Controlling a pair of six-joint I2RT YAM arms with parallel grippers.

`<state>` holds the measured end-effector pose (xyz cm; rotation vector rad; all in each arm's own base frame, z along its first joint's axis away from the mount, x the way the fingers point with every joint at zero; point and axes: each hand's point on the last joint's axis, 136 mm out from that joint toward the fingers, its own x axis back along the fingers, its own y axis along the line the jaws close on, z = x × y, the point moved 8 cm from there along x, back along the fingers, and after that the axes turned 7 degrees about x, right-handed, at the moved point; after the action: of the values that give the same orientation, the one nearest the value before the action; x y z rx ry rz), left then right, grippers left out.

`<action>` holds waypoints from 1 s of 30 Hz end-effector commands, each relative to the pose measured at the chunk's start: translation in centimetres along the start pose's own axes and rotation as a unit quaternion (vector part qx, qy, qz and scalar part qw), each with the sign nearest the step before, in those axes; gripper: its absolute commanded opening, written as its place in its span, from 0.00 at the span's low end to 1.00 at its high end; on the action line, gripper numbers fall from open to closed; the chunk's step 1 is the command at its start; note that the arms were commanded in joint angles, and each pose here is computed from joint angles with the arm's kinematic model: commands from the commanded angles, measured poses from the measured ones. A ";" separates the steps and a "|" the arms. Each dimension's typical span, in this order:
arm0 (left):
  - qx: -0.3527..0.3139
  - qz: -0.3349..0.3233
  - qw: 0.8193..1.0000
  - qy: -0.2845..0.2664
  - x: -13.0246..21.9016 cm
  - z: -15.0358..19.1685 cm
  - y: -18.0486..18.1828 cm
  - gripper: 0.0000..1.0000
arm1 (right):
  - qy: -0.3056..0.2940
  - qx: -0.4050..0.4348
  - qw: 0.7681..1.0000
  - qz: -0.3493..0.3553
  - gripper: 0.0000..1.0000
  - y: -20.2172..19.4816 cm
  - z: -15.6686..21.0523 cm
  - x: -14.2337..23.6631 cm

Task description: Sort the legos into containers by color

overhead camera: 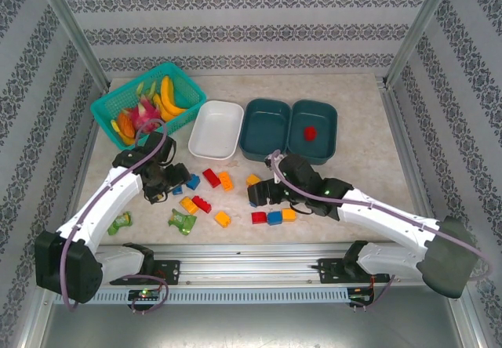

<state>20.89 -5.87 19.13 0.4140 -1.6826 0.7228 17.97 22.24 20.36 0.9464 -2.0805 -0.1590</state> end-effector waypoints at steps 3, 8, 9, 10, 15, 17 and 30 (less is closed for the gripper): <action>0.016 -0.016 1.000 0.009 -1.8 0.1 0.8 0.83 | -0.028 0.029 0.999 -0.021 0.77 0.5 -1.0 -0.7; 0.013 -0.021 1.000 0.010 -2.6 0.2 1.0 0.81 | -0.023 0.023 0.999 -0.027 0.77 0.5 -1.0 -1.4; 0.008 -0.019 1.000 0.004 -2.6 0.0 0.9 0.80 | -0.022 0.021 0.999 -0.029 0.77 0.6 -1.0 -1.5; 0.002 -0.020 1.000 -0.002 -2.7 -0.3 0.7 0.76 | -0.020 0.020 0.999 -0.030 0.77 0.6 -1.0 -1.7; -0.029 -0.029 0.999 0.014 -4.5 -1.8 0.1 0.67 | -0.012 0.018 0.999 -0.039 0.77 0.9 -1.2 -2.1; -0.056 -0.039 0.997 0.028 -5.2 -2.2 -0.2 0.66 | -0.010 0.018 0.999 -0.041 0.77 0.9 -1.3 -2.2; -0.139 -0.074 0.986 0.050 -7.8 -4.3 -0.6 0.59 | -0.014 0.009 0.999 -0.045 0.77 0.9 -1.4 -2.4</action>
<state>25.29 -4.90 12.17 0.3233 -1.5792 0.4374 19.07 24.17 19.18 1.0214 -2.0608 -0.1648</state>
